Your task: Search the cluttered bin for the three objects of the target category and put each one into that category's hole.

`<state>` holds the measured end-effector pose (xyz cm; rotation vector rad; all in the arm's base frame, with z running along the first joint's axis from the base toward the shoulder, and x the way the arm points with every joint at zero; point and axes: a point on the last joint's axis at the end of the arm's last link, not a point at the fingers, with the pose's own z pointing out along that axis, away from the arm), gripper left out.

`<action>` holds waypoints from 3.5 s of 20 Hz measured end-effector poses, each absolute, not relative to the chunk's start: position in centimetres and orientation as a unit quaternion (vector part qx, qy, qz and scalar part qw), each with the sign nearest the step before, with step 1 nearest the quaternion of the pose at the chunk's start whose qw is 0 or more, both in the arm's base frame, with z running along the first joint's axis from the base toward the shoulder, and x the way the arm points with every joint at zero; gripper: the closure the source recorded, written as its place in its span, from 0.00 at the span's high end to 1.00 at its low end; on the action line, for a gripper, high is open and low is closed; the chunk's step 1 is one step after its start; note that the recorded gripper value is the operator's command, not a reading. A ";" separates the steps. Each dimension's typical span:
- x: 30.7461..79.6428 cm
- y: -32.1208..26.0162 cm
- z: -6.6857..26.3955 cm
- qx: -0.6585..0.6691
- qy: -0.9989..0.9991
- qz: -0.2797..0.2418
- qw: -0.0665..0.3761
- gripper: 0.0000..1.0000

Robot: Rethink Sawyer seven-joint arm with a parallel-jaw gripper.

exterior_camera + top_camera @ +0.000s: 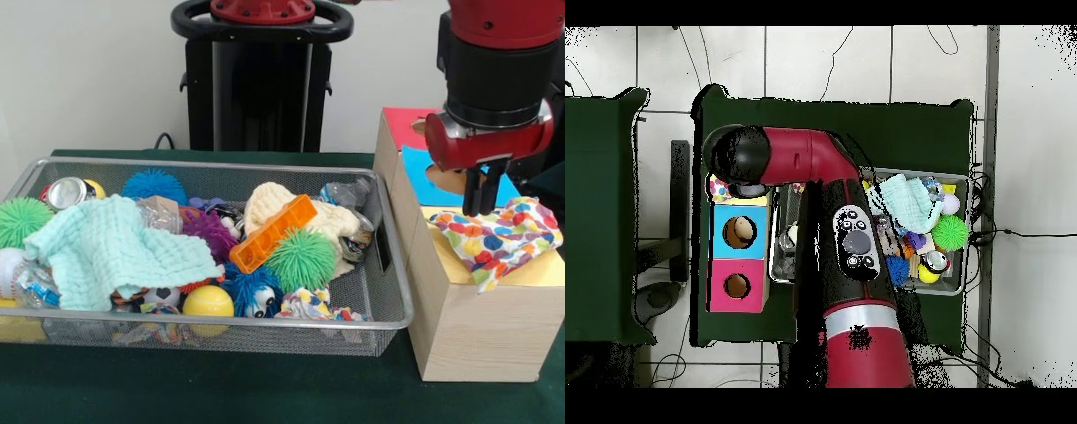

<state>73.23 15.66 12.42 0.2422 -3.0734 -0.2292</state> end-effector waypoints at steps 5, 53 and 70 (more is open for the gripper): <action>73.2 15.1 11.2 0.067 -0.994 -0.086 0.012 0.00; 71.4 17.1 7.4 0.065 -0.987 -0.146 0.017 0.00; 72.2 18.1 2.5 0.062 -0.985 -0.154 -0.052 0.00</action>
